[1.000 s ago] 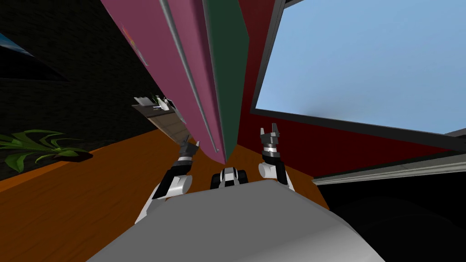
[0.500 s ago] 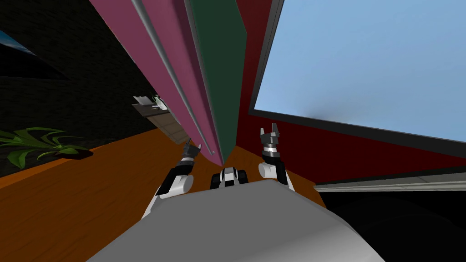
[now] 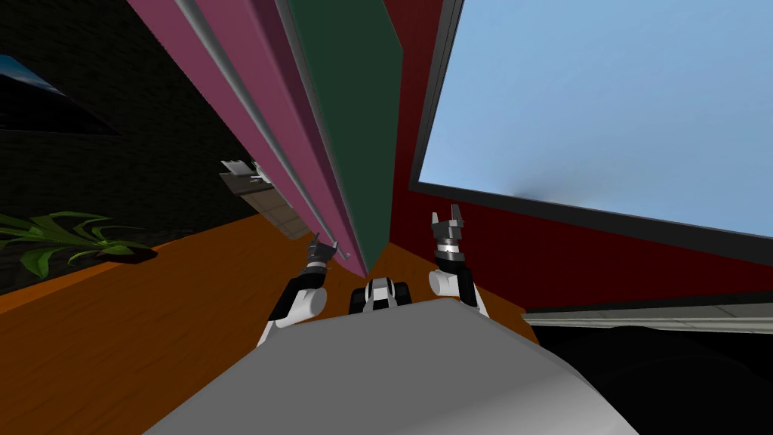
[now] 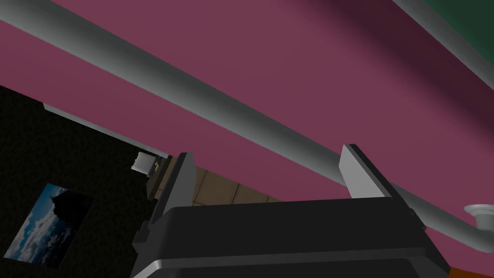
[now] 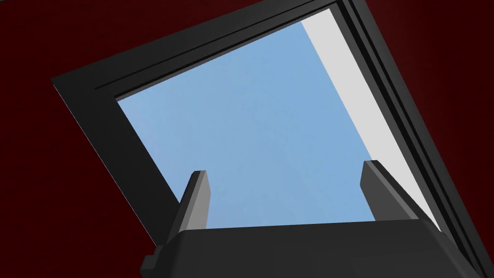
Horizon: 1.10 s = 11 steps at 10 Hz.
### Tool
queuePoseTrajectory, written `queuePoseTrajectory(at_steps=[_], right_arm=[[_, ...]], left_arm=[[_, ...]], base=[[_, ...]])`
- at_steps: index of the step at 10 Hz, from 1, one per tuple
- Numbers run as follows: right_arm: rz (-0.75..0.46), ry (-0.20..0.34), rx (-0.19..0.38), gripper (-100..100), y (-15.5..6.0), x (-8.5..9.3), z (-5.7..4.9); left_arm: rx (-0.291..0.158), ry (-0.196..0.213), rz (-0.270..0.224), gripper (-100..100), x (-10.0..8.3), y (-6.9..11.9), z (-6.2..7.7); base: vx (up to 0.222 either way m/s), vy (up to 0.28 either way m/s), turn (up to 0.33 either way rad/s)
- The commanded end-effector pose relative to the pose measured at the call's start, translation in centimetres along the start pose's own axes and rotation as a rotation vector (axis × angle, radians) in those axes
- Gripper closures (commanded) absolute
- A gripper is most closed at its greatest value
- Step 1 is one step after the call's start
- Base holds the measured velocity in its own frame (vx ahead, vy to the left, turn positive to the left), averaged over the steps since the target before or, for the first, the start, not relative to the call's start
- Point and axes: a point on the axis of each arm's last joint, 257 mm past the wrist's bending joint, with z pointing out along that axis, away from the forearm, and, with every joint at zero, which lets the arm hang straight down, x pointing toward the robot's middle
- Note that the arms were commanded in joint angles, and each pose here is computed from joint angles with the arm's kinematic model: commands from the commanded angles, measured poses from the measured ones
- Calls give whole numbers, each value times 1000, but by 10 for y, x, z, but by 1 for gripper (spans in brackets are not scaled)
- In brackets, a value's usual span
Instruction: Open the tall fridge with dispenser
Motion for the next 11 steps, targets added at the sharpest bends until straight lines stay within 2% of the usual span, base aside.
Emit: queuePoseTrajectory(at_steps=[1,2,3,5,6,7,8,10,11], right_arm=[[0,0,0,0,0,0,0],[0,0,0,0,0,0,0],[0,0,0,0,0,0,0],[0,0,0,0,0,0,0],[0,0,0,0,0,0,0],[-1,0,0,0,0,0,0],[-1,0,0,0,0,0,0],[0,0,0,0,0,0,0],[0,0,0,0,0,0,0]], left_arm=[[2,-9,-23,-100,0,2,1],[2,-10,-25,-100,0,2,1],[2,-10,-25,100,0,2,1],[-20,28,-24,100,12,8,1],[-20,28,-24,100,12,8,1],[-31,47,-24,100,18,10,1],[-31,47,-24,100,18,10,1],[-55,83,-24,100,30,17,-1],[-55,83,-24,100,30,17,-1]], base=[[6,-12,1],[0,0,0],[0,0,0],[-82,200,-160],[-101,300,-74],[-145,290,-75],[-149,223,-69],[-143,279,-146],[-113,241,-74]])
